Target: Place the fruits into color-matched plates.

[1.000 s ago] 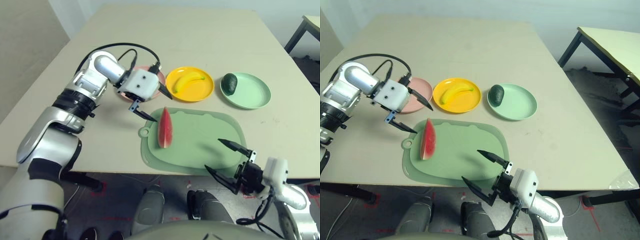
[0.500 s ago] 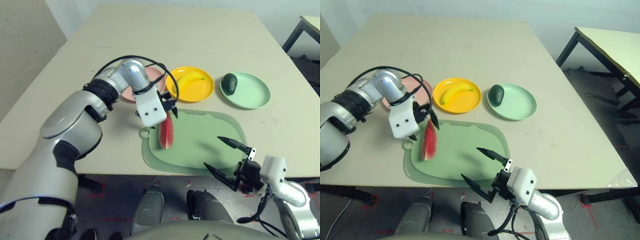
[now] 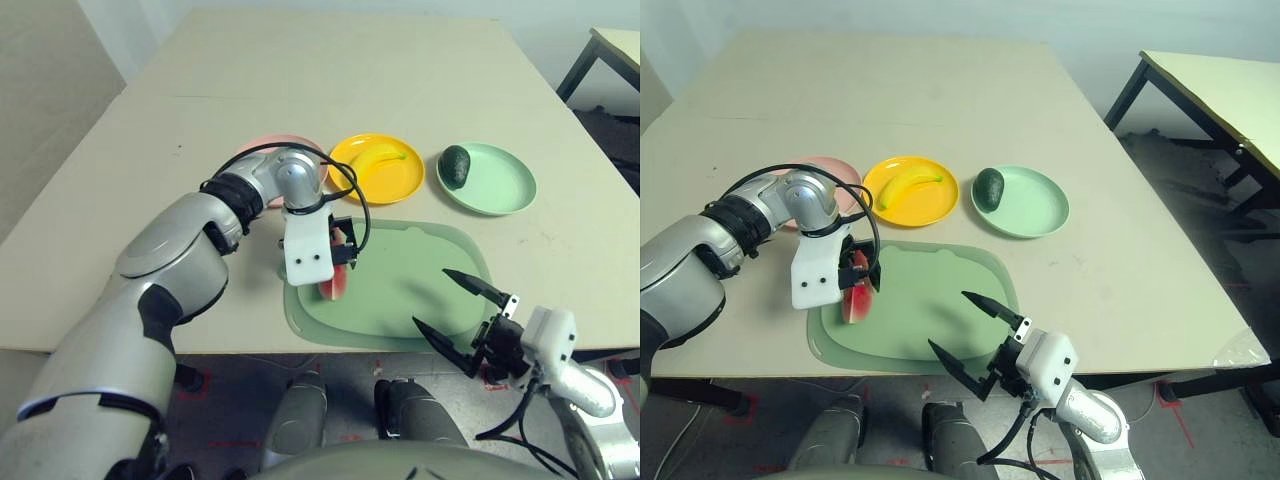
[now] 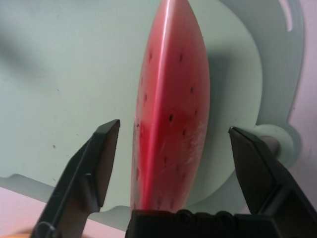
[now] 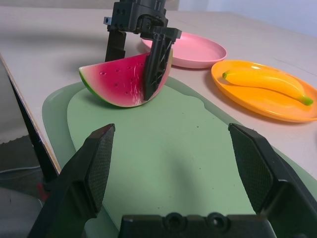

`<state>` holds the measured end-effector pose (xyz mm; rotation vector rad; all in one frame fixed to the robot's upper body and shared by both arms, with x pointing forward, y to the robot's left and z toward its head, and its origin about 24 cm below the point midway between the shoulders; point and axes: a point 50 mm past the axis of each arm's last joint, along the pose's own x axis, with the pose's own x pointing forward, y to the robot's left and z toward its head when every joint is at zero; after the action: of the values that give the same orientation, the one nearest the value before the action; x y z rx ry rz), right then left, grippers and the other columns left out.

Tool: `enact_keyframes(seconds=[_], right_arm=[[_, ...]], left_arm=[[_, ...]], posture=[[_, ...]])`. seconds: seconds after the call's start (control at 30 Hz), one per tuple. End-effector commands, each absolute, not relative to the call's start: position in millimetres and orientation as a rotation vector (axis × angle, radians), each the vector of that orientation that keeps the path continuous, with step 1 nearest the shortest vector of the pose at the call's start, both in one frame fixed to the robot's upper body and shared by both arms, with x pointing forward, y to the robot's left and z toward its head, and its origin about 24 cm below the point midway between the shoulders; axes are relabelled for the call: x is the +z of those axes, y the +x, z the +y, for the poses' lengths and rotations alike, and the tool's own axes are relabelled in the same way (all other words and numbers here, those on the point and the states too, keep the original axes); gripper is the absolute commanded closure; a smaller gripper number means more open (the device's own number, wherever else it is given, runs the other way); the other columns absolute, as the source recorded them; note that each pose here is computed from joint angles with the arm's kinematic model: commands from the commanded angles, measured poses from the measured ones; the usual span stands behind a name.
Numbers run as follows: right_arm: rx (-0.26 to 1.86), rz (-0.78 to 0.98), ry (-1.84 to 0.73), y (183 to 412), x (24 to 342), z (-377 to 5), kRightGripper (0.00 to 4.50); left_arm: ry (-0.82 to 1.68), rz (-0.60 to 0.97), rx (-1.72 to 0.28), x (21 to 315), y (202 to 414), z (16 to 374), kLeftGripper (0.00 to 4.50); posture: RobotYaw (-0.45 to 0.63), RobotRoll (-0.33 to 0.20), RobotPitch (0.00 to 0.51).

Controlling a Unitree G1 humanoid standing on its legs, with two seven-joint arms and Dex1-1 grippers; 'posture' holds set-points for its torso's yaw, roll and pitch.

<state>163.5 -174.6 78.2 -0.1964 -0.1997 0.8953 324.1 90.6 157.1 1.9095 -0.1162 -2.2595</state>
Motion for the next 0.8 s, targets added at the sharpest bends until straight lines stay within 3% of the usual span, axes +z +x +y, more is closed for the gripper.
enact_keyframes(seconds=[0.03, 0.17, 0.43, 0.67, 0.8], right_arm=[[0.910, -0.183, -0.196, 160, 76, -172, 0.00], [0.918, -0.178, -0.196, 159, 75, -172, 0.00], [0.956, -0.178, -0.209, 156, 76, -172, 0.00], [0.993, -0.228, -0.177, 148, 90, -163, 0.00], [1.001, -0.256, -0.102, 143, 102, -153, 0.00]], left_arm=[[1.876, -0.049, -2.294, 142, 322, 95, 0.93], [1.861, -0.032, -2.291, 141, 322, 96, 2.21], [1.820, 0.043, -2.154, 162, 334, 106, 2.23], [1.771, 0.186, -1.852, 201, 356, 140, 2.23], [1.768, 0.252, -1.551, 226, 371, 163, 2.23]], posture=[[0.06, 0.000, 0.119], [0.07, 0.000, 0.119], [0.08, 0.000, 0.121], [0.09, 0.000, 0.125], [0.10, 0.000, 0.124]])
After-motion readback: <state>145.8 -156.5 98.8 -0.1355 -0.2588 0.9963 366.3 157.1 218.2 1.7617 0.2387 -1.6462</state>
